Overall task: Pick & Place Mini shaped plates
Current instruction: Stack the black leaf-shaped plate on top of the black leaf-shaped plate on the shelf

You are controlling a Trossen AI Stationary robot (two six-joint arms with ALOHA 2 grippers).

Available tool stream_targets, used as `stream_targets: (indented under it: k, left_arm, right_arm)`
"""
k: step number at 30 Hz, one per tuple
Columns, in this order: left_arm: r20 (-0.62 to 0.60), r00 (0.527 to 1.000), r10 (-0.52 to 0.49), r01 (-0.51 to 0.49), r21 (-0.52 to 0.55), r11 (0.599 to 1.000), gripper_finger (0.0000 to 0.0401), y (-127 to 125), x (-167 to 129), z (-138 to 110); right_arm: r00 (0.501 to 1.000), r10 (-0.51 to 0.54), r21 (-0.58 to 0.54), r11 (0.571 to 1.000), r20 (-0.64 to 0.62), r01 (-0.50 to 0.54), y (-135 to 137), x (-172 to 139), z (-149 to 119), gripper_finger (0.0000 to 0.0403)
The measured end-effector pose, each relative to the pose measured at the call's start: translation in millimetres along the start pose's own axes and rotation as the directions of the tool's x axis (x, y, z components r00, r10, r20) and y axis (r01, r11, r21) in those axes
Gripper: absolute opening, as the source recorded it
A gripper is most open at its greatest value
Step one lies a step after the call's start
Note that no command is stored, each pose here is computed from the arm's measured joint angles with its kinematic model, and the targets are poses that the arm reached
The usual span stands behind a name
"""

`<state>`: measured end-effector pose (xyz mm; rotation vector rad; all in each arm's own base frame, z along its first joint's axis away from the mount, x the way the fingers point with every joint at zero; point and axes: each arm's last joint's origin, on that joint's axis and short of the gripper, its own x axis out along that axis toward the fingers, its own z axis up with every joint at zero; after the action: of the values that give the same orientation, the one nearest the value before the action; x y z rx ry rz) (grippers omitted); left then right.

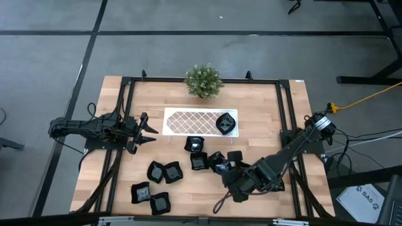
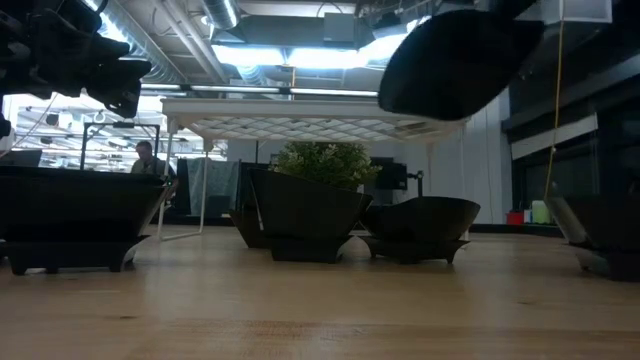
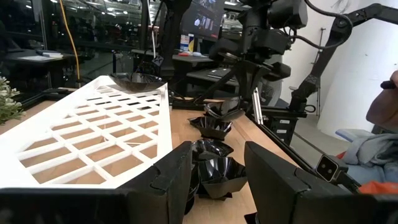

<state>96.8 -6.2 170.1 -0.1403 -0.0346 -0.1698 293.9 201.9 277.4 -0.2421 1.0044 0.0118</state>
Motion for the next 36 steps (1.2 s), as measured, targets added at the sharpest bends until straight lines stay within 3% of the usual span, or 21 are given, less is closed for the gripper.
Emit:
stream_targets:
  k: [8, 13, 23, 36]
  left_arm:
    - [0.0, 1.0, 0.0, 0.0, 0.0, 1.0, 0.0143, 0.0, 0.0, -0.1]
    - [0.0, 1.0, 0.0, 0.0, 0.0, 1.0, 0.0143, 0.0, 0.0, -0.1]
    - [0.0, 1.0, 0.0, 0.0, 0.0, 1.0, 0.0143, 0.0, 0.0, -0.1]
    - [0.0, 1.0, 0.0, 0.0, 0.0, 1.0, 0.0143, 0.0, 0.0, -0.1]
  right_arm:
    - [0.995, -0.068, 0.013, 0.998, 0.066, 0.067, -20.0, -17.5, 4.4, 0.0]
    - [0.976, -0.176, 0.06, 0.984, 0.129, 0.169, -35.4, -31.7, 6.7, 0.0]
    - [0.862, -0.476, 0.295, 0.86, 0.172, 0.416, -68.6, -37.7, 11.4, 0.0]
    - [0.867, -0.499, 0.449, 0.773, -0.006, 0.448, -96.8, -28.8, -0.4, 0.0]
